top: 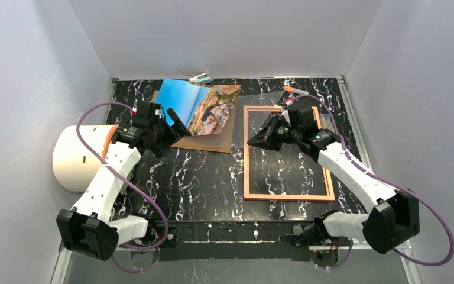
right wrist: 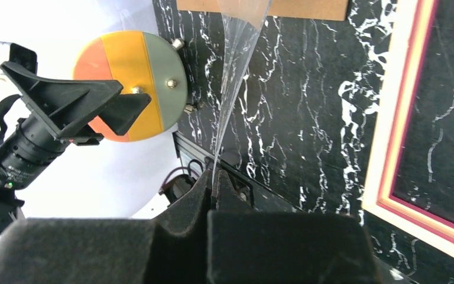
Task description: Put the photo into the frame
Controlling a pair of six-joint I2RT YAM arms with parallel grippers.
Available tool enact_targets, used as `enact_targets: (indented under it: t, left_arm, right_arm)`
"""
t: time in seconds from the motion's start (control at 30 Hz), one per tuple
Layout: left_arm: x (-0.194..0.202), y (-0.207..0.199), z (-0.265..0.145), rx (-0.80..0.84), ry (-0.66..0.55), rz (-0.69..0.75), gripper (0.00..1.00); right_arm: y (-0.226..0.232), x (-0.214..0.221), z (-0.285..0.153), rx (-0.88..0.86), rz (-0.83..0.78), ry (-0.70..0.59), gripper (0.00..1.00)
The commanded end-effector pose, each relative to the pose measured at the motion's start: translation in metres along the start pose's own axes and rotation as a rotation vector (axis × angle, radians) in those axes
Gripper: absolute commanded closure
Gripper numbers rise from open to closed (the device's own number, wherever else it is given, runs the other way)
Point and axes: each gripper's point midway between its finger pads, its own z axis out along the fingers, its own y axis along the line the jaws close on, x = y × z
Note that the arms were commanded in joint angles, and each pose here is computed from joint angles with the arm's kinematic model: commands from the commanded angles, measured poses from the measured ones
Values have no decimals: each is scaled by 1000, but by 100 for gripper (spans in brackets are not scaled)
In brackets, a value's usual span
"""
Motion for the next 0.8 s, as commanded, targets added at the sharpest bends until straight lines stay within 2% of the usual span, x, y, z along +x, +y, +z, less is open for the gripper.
enact_targets:
  t: [0.0,0.23,0.37,0.47,0.6,0.77]
  left_arm:
    - [25,3,2,57,82,-39,2]
    - [39,20,7,34,89,-78,2]
    - [43,19,10,43,103,-118,2]
    - [52,17,12,56,135,-247,2]
    - [68,0,22,165,177,-430,2]
    - [79,-20,32,228,173,-537,2]
  right_arm:
    - [-4,1,-11,-83,-87,11,99]
    - [-8,-11,-27,-62,-88,-13,99]
    - [-21,-20,-47,100,-53,-19,99]
    - [-17,-19,-60,123,-50,-32,99]
    - [-7,-13,-68,76,2,-41,99]
    - [-8,-9,-77,87,97,-76,99]
